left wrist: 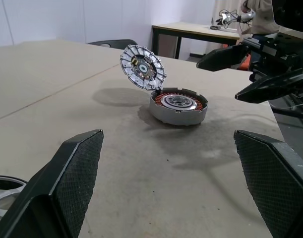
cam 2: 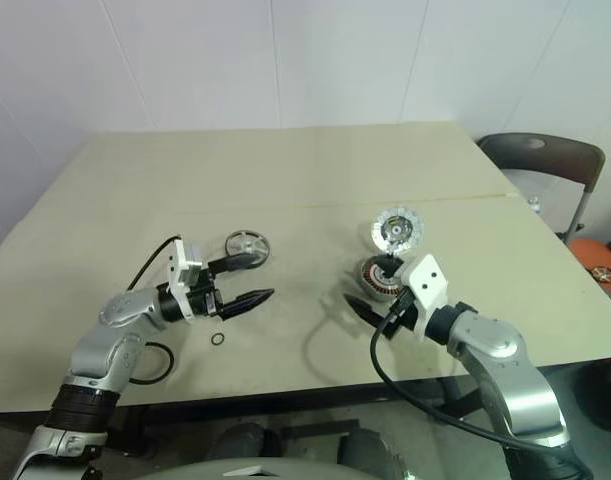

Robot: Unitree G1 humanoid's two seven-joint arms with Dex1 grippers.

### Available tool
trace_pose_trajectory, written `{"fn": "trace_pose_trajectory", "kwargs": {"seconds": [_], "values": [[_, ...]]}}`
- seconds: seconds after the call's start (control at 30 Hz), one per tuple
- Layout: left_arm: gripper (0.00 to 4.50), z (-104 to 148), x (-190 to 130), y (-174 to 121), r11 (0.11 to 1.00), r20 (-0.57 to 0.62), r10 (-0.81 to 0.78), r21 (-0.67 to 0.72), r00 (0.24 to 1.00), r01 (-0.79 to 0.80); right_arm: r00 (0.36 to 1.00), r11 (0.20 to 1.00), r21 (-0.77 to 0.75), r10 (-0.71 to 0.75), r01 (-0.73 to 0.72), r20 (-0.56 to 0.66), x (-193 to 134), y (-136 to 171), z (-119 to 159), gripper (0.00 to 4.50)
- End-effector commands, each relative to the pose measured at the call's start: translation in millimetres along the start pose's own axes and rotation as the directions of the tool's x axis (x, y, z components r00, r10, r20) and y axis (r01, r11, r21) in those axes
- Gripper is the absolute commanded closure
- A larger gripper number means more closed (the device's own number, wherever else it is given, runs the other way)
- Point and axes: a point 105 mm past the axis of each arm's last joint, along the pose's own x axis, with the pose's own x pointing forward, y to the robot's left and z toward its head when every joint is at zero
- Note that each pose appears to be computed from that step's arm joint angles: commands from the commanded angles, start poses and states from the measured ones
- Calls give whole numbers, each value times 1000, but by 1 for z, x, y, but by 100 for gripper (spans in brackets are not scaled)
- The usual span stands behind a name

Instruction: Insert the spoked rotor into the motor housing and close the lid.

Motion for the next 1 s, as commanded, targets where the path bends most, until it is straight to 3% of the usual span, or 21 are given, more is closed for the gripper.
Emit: {"fn": "trace_pose_trajectory", "kwargs": {"seconds": [0.03, 0.2, 0.5, 0.9, 1.0], "values": [[0, 6, 3, 0, 999, 11, -17, 32, 1000, 16, 999, 999, -36, 2, -1, 37, 2, -1, 11, 1], [0, 3, 3, -3, 999, 9, -19, 29, 1000, 18, 999, 996, -87, 20, -23, -35, 3, -1, 2, 1], [0, -5, 2, -3, 999, 0, -15, 29, 1000, 15, 964, 987, -158, -64, 24, -257, 3, -28, -29, 1], [0, -2, 6, -2, 999, 12, -12, 40, 1000, 11, 926, 990, -90, -134, 109, -354, 8, -47, -41, 1], [0, -2, 5, 0, 999, 11, -7, 43, 1000, 6, 928, 994, -76, -106, 84, -357, 10, -42, -42, 58]]}}
